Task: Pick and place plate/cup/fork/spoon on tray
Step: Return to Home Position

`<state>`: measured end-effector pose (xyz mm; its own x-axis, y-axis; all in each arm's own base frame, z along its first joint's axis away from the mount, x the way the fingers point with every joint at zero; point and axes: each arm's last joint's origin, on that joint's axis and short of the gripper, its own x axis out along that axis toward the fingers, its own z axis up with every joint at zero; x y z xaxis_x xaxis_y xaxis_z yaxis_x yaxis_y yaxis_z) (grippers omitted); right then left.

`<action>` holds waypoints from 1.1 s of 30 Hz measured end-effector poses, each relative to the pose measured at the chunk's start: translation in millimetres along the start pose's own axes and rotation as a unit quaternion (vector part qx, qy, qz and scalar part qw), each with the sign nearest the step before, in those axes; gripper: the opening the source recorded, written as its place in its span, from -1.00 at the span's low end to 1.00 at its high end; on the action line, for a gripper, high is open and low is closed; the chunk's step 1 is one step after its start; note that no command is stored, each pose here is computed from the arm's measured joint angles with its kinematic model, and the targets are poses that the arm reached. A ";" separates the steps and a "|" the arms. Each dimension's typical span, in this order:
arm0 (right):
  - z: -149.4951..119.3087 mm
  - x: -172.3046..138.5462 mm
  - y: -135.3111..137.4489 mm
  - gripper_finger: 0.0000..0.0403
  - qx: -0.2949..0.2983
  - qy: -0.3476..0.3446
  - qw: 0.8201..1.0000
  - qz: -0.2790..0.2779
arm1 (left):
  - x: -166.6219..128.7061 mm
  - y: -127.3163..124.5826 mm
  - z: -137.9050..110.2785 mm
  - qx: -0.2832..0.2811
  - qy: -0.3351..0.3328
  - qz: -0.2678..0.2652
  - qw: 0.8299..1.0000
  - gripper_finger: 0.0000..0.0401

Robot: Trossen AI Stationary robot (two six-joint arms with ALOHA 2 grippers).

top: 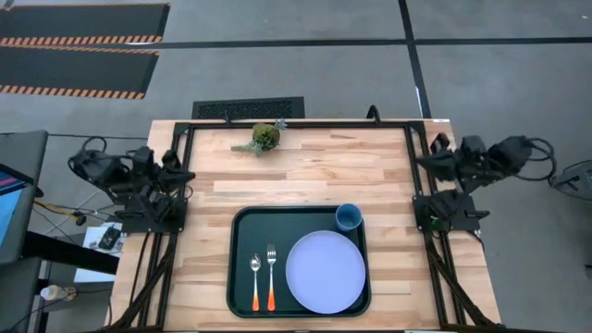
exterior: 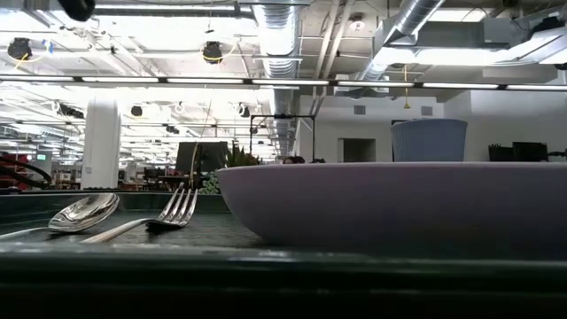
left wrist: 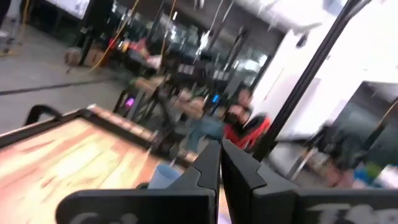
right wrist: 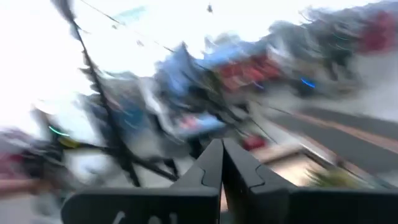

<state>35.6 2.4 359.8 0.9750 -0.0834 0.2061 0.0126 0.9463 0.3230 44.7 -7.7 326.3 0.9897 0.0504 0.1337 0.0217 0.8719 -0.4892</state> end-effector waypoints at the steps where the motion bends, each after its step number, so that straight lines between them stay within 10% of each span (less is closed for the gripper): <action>1: -6.9 -6.3 -4.2 -0.88 0.006 -0.022 0.999 0.035 | -3.9 5.0 -5.0 -0.010 -0.014 -0.008 1.000 -1.00; 9: -43.0 -14.0 -5.2 -0.89 0.007 -0.066 0.975 0.210 | -5.4 16.5 -35.2 -0.011 -0.003 -0.058 0.998 -1.00; 13: -83.5 0.2 -7.9 -0.88 0.019 -0.012 0.992 0.124 | -0.3 20.4 -55.2 -0.005 0.021 -0.075 0.997 -1.00; 21: -156.0 8.4 -17.6 -0.88 0.048 -0.066 0.989 0.120 | 17.3 33.0 -112.6 -0.022 0.001 -0.110 0.994 -1.00; 33: -178.6 12.1 -28.2 -0.87 0.009 0.005 1.000 0.020 | 21.1 49.7 -149.4 0.007 0.050 -0.051 0.997 -1.00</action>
<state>86.7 30.5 188.2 0.9766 -0.0420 0.2108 -0.0310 0.9429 0.3316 87.8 -36.1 176.1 0.9916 -0.0870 0.0961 0.1220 0.8769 -0.4649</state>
